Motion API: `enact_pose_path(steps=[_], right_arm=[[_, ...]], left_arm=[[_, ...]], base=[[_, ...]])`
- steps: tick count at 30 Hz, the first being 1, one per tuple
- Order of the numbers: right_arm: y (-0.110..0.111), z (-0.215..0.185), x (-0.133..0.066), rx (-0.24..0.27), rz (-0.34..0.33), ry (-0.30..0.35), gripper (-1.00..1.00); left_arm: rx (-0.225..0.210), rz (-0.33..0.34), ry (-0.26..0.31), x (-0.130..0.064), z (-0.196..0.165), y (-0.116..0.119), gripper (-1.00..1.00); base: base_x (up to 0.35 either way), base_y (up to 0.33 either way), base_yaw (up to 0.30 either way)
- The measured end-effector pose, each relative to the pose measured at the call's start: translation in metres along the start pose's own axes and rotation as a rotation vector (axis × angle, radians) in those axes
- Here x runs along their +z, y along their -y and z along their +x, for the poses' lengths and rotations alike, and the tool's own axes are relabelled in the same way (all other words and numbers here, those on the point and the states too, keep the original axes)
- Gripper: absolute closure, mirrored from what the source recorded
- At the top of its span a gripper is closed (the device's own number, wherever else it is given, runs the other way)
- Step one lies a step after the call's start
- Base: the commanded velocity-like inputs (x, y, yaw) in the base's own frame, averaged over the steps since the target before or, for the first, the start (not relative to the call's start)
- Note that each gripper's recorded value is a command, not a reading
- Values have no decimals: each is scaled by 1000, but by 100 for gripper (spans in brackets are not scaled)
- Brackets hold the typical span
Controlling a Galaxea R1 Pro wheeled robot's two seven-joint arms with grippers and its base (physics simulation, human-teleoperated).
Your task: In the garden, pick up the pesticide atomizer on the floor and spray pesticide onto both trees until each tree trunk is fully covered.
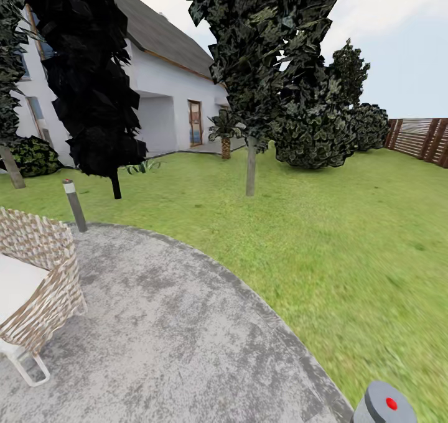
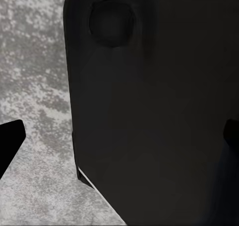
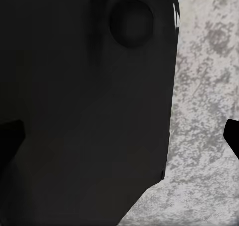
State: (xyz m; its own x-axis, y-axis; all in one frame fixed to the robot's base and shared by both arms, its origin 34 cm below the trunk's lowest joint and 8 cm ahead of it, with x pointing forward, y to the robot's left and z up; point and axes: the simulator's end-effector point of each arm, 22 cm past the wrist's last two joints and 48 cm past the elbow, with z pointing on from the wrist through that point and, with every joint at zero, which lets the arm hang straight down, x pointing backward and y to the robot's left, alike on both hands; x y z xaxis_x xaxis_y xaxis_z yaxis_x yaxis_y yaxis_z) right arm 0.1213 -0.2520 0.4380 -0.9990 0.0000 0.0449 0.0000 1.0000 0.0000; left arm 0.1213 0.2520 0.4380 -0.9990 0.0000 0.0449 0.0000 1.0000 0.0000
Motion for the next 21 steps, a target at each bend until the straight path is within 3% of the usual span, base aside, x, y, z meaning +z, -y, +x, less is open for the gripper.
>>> enact_pose_path(steps=[21], right_arm=[[1,6,0,1,-9,-9,-100]], left_arm=[[3,-1,8,0,-2,-4,-100]], base=[[0,0,0]])
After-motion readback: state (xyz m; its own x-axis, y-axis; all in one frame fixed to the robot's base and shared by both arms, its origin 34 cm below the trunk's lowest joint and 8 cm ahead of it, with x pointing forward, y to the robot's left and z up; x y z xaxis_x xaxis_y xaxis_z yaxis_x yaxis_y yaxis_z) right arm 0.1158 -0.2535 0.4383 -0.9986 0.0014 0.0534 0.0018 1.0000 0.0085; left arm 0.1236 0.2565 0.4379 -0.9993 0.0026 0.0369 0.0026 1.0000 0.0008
